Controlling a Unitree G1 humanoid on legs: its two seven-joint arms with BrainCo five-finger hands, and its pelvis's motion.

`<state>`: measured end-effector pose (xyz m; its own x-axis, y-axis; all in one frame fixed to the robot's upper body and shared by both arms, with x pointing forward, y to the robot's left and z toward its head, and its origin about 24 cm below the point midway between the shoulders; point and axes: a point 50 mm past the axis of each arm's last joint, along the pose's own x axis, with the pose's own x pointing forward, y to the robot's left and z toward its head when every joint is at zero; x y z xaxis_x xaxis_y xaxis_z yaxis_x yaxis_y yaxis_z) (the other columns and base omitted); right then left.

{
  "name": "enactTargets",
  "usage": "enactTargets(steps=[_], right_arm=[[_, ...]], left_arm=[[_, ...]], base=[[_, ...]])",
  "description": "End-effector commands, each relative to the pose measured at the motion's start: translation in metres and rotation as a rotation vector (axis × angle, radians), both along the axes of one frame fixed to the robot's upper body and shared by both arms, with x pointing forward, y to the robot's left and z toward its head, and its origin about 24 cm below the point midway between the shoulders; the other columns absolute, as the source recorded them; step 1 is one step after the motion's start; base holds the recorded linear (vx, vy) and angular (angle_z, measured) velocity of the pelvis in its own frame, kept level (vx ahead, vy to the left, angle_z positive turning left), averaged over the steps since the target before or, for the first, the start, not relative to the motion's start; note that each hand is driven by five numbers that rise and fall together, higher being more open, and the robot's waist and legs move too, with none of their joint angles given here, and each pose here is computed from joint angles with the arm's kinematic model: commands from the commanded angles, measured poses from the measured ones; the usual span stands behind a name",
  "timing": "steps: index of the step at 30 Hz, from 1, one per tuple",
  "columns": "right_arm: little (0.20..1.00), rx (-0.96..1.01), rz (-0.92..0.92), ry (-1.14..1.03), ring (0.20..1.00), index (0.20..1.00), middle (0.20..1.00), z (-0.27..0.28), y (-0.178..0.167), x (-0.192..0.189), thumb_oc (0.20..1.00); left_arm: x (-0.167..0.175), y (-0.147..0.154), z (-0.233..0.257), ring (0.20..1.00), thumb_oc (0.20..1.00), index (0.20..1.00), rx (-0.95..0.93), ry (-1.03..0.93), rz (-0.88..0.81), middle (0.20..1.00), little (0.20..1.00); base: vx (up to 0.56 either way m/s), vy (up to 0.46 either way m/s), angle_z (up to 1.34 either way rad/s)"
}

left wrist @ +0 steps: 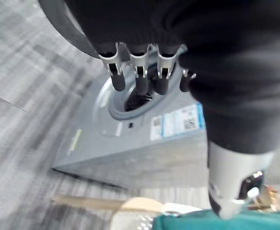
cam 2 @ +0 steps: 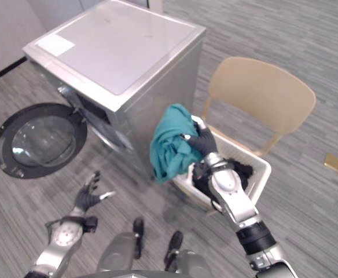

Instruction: Grab the laundry basket,head to the washer,open it,put in the laundry and shut it.

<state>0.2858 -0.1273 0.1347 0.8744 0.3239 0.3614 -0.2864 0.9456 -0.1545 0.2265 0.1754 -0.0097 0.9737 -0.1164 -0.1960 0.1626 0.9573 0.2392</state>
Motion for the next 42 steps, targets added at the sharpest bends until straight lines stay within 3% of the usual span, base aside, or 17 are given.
enactTargets(steps=[1,9,15,16,18,19,20,21,22,25,34,40,41,42], right_arm=[[0.2,0.089,0.084,-0.204,0.2,0.2,0.2,0.039,0.021,-0.008,0.2],[0.2,0.155,0.239,-0.189,0.2,0.2,0.2,0.047,0.068,-0.008,0.2],[0.2,0.224,0.343,0.011,0.2,0.2,0.2,0.011,0.09,-0.017,0.2],[0.2,0.228,0.351,0.057,0.2,0.2,0.2,0.002,0.092,-0.019,0.2],[0.203,0.237,0.365,0.141,0.203,0.203,0.203,-0.016,0.094,-0.022,0.203],[0.498,0.242,0.376,0.208,0.498,0.498,0.498,-0.03,0.094,-0.026,0.498],[0.567,0.236,0.378,0.232,0.567,0.567,0.567,-0.035,0.093,-0.027,0.567],[0.931,0.236,0.379,0.233,0.931,0.931,0.931,-0.036,0.094,-0.028,0.931],[1.0,0.213,0.368,0.26,1.0,1.0,1.0,-0.043,0.09,-0.028,1.0],[1.0,0.181,0.347,0.273,1.0,1.0,1.0,-0.049,0.084,-0.028,1.0],[1.0,-0.165,0.06,0.159,1.0,1.0,1.0,-0.057,0.016,-0.025,1.0],[1.0,-0.343,-0.106,0.324,1.0,1.0,1.0,-0.099,-0.039,-0.045,1.0],[1.0,-0.456,-0.188,0.466,1.0,1.0,1.0,-0.132,-0.069,-0.063,1.0],[1.0,-0.49,-0.207,0.507,1.0,1.0,1.0,-0.141,-0.076,-0.068,1.0]], left_arm=[[0.009,-0.016,0.026,1.0,1.0,1.0,0.094,-0.17,-0.119,1.0,1.0],[0.039,-0.065,0.069,1.0,1.0,1.0,0.147,-0.401,-0.265,1.0,1.0],[0.056,-0.084,0.094,1.0,1.0,1.0,0.199,-0.54,-0.26,1.0,1.0],[0.056,-0.084,0.094,0.2,0.2,0.2,0.2,-0.541,-0.256,0.2,0.2],[0.054,-0.079,0.09,0.2,0.2,0.2,0.199,-0.529,-0.238,0.2,0.2],[0.052,-0.073,0.086,0.2,0.2,0.2,0.19,-0.504,-0.216,0.2,0.2],[0.05,-0.07,0.083,0.2,0.2,0.2,0.183,-0.49,-0.204,0.2,0.2],[0.05,-0.069,0.083,0.2,0.2,0.2,0.183,-0.489,-0.203,0.2,0.2],[0.046,-0.062,0.076,0.2,0.2,0.2,0.17,-0.453,-0.177,0.2,0.2],[0.044,-0.054,0.071,0.2,0.2,0.2,0.157,-0.421,-0.15,0.2,0.2],[0.023,-0.011,0.033,0.2,0.2,0.2,0.106,-0.216,-0.006,0.2,0.2],[-0.005,0.024,-0.002,0.2,0.2,0.2,0.061,-0.025,0.11,0.2,0.2],[-0.022,0.047,-0.02,0.2,0.2,0.2,0.07,0.074,0.187,0.2,0.2],[-0.027,0.052,-0.026,0.2,0.2,0.2,0.058,0.106,0.215,0.2,0.2]], base=[[0.06,0.187,0.55],[0.01,0.115,0.05],[0.0,0.035,-0.01],[0.0,0.0,0.0],[0.01,0.014,-0.02],[0.03,0.021,-0.06],[0.02,0.014,-0.06],[0.02,0.005,-0.06],[0.01,0.001,-0.04],[0.01,-0.012,-0.05],[0.0,0.0,0.0],[0.0,-0.012,0.0],[-0.01,-0.032,0.02],[0.0,0.0,0.0]])
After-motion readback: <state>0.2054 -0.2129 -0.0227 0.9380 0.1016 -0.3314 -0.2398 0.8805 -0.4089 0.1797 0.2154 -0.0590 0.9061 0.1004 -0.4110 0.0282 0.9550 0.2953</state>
